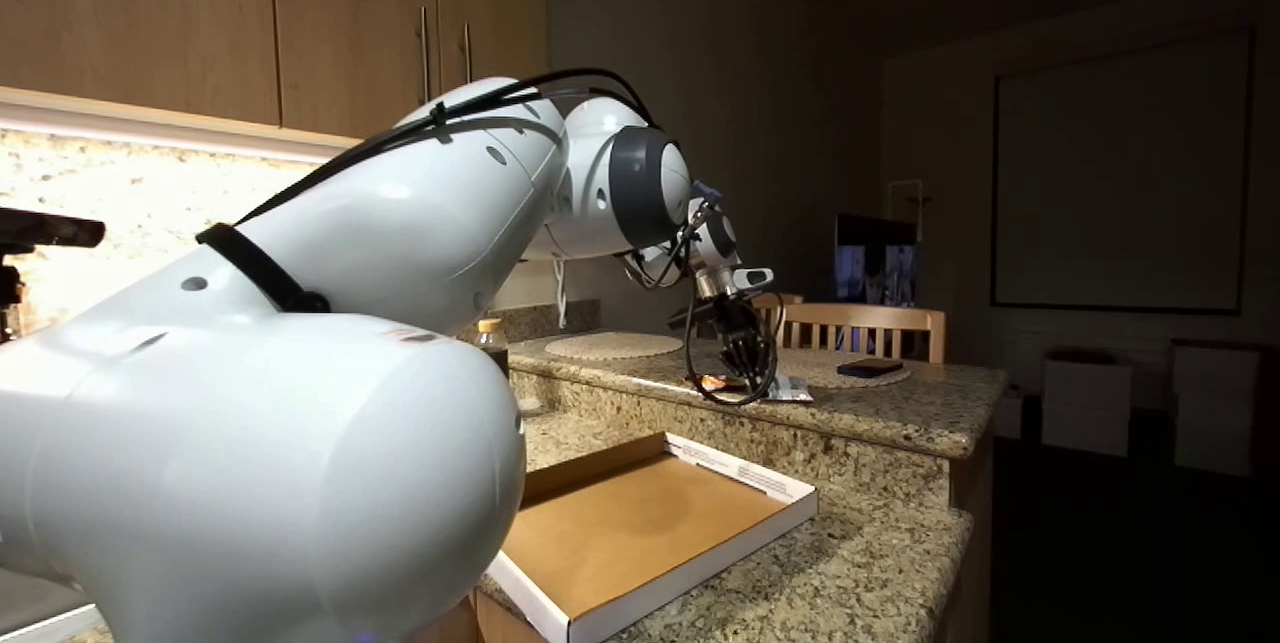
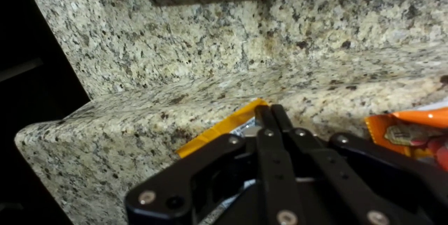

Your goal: Put the two orange sachets on the box, one at a time

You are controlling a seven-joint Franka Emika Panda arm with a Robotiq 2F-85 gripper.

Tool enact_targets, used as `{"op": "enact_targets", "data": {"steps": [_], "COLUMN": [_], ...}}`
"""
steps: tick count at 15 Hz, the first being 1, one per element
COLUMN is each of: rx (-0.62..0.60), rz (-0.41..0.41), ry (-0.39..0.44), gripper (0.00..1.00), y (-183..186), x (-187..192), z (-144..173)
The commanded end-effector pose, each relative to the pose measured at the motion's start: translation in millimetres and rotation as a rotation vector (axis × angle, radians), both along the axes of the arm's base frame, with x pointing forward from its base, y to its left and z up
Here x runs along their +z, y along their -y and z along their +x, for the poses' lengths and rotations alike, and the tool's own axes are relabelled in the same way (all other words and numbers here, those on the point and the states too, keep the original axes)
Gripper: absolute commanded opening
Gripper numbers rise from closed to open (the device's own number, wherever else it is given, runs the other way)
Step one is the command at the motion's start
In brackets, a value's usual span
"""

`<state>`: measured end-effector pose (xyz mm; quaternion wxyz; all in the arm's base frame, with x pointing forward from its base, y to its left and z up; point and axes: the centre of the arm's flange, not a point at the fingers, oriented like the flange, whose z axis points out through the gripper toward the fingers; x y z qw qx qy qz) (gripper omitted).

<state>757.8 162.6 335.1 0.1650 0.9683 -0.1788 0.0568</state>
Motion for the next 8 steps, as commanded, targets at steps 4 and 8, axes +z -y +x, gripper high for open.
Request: {"op": "enact_targets", "data": {"steps": [4, 8], "rx": [-0.138, -0.269], "rz": [0.176, 0.292], "ry": [-0.091, -0.152], "gripper": [0.04, 0.05], "y": [5.6, 4.5], "x": [47.0, 68.6], "z": [-35.2, -67.9]}}
